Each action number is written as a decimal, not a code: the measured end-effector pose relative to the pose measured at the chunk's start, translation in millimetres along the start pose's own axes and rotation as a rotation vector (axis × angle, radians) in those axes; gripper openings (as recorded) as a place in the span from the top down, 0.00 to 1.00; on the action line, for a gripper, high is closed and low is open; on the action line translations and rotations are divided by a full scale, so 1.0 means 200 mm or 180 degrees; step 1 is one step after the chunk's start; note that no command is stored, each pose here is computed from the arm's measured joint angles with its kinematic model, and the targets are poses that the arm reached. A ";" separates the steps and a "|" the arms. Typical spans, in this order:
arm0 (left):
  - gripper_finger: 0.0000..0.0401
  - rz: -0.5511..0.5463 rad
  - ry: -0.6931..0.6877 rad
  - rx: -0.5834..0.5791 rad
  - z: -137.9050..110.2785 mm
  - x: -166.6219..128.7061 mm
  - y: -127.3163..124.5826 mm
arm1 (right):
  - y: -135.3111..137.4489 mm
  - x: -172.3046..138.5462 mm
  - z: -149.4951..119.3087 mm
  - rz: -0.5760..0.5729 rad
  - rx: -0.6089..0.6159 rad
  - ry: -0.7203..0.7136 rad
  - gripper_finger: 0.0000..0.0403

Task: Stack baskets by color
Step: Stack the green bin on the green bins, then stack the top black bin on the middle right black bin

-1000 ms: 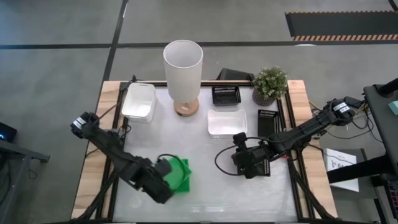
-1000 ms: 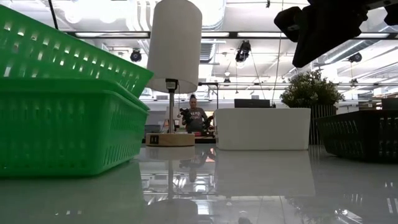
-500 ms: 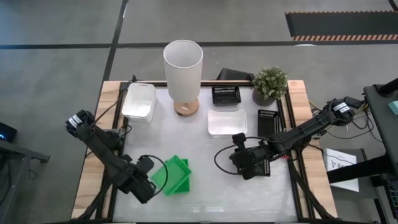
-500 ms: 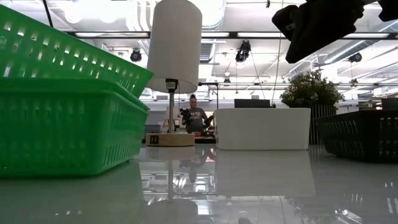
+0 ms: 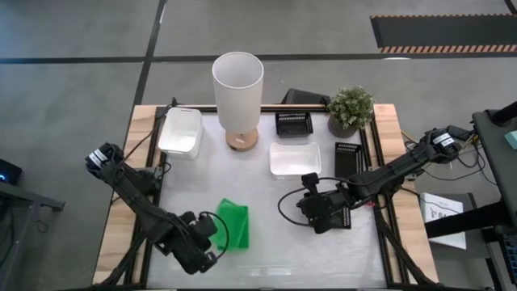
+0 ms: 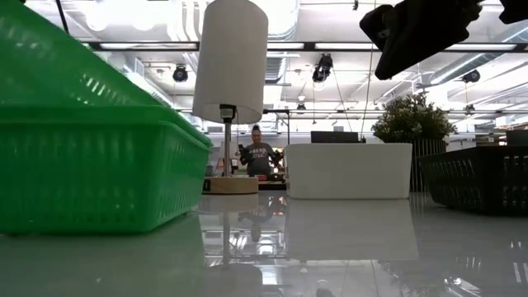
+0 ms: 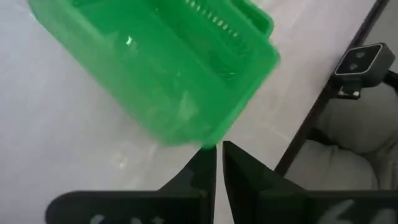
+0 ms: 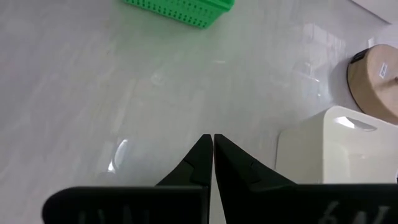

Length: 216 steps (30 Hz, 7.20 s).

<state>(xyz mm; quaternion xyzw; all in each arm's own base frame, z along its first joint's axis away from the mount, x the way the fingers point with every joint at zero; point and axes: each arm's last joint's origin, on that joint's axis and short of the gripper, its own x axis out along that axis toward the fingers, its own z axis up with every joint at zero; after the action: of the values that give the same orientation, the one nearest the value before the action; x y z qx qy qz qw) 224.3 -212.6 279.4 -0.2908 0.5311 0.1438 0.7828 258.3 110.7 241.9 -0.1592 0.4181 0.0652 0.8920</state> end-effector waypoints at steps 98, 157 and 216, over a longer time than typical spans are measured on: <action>0.97 0.1606 -0.3865 0.2809 0.38 -0.27 0.88 | -1.44 0.35 -0.49 -0.0542 0.1170 0.0941 0.51; 0.97 0.1720 -0.3991 0.2882 0.41 -0.27 0.84 | -1.14 -0.11 0.18 -0.1137 0.2312 0.0789 0.98; 0.97 0.1991 -0.3958 0.3165 0.42 -0.27 0.83 | -0.73 -0.08 -0.52 -0.2843 0.5350 0.1804 0.94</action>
<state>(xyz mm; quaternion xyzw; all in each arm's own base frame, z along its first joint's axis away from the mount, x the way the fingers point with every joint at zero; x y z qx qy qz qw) 177.1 -25.0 300.5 0.3781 0.0623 0.2370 0.8927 209.3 -61.2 225.5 0.3723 0.4278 -0.6349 0.5247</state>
